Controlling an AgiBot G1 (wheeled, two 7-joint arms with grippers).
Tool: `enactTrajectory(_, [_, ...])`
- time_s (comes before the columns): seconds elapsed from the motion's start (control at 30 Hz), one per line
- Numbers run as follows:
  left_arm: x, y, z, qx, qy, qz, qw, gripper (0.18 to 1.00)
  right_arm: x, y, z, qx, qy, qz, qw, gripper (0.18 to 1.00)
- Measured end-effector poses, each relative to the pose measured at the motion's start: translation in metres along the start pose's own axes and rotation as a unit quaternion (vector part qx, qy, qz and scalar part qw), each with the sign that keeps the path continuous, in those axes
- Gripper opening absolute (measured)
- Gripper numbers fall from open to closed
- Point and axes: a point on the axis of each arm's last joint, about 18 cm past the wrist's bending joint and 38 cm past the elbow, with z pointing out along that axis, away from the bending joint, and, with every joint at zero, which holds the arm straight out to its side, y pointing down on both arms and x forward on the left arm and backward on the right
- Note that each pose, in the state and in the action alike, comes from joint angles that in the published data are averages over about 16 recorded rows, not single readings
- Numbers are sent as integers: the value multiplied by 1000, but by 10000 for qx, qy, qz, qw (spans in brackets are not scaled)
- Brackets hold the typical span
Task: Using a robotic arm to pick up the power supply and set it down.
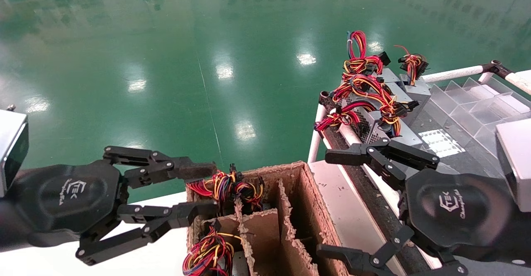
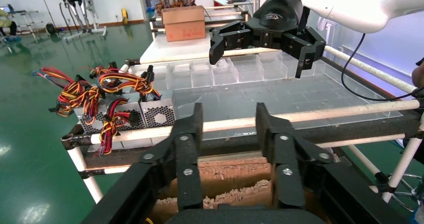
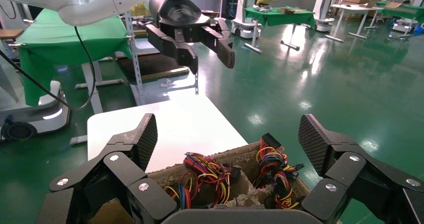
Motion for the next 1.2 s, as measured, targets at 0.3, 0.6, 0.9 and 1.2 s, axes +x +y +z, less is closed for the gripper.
enactTrajectory(0.3, [0, 0, 0, 0, 0, 0, 10000, 349, 0, 0, 0, 0, 0, 0, 10000, 1001])
enactTrajectory(0.6, [0, 0, 0, 0, 0, 0, 10000, 244, 0, 0, 0, 0, 0, 2, 10000, 1001])
enactTrajectory(0.9, [0, 0, 0, 0, 0, 0, 10000, 203, 3, 9, 8, -74, 17, 92, 9999, 1001])
enactTrajectory(1.2, [0, 0, 0, 0, -1, 0, 10000, 246, 8, 27, 24, -325, 39, 248, 9992, 1001])
